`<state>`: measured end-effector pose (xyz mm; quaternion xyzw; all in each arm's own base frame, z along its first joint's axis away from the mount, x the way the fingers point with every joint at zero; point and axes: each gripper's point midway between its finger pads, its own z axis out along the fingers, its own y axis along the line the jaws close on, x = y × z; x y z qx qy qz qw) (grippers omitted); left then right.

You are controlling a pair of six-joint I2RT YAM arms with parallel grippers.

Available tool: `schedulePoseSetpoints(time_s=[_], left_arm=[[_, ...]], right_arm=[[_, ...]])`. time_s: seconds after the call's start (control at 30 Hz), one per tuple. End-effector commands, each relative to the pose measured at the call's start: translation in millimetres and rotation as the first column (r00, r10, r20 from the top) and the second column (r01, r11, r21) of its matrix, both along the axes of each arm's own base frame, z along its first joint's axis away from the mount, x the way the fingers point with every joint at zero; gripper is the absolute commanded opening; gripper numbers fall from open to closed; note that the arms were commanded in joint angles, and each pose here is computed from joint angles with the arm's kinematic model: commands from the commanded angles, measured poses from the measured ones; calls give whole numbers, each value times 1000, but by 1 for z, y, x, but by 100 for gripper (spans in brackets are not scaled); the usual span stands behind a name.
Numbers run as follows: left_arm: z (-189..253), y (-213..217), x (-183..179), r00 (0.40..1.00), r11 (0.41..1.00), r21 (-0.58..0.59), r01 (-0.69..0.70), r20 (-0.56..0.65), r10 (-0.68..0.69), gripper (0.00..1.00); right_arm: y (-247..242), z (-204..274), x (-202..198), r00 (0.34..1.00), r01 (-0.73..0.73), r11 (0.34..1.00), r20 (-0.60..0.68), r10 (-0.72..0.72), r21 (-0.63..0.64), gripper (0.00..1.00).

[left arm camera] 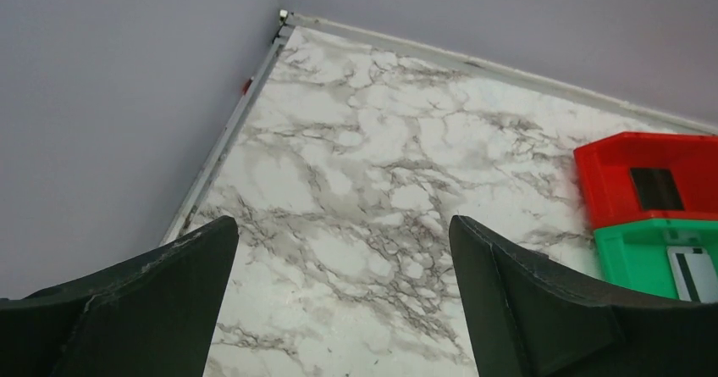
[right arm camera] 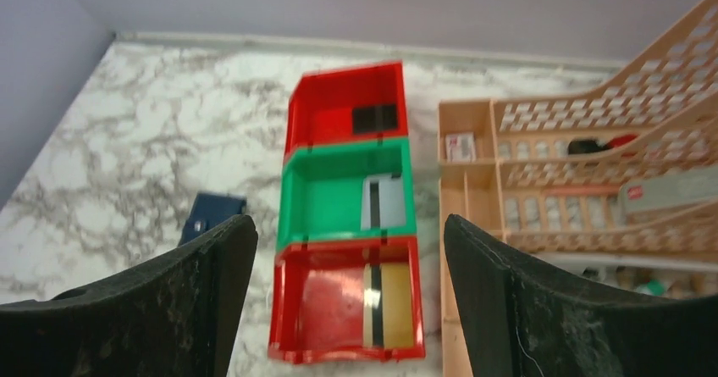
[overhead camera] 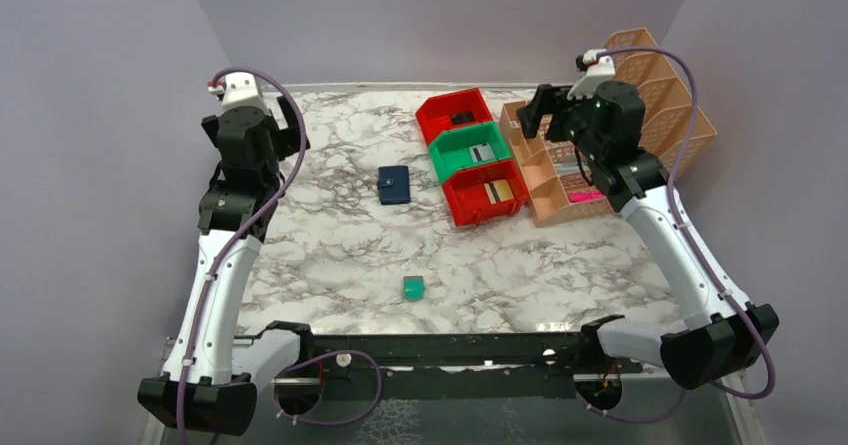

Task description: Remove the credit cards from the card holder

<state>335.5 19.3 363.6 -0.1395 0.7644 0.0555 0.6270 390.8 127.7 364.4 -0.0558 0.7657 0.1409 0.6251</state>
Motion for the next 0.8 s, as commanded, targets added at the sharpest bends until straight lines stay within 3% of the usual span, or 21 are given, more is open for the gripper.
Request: schedulePoseSetpoints(time_s=[0.0,0.23,0.4,0.57,0.77], left_arm=[[-26,-7,-2,1000,999,-37,2,0,-2,99],[-101,-47,-14,980,975,-154,162,-89,-177,99],[-139,-98,-24,921,881,-332,337,-80,-382,98],[-163,-166,-47,790,741,-427,519,-92,-606,97],[-189,-254,-101,546,532,-501,683,-134,-827,97]], right_arm=[[19,-44,-22,990,-106,989,-83,115,101,88],[32,-131,-70,927,-210,962,-277,252,173,95],[40,-153,-101,872,-299,931,-336,356,210,98],[46,-150,-121,844,-362,898,-322,430,252,99],[32,-149,-123,889,-260,931,-312,335,258,99]])
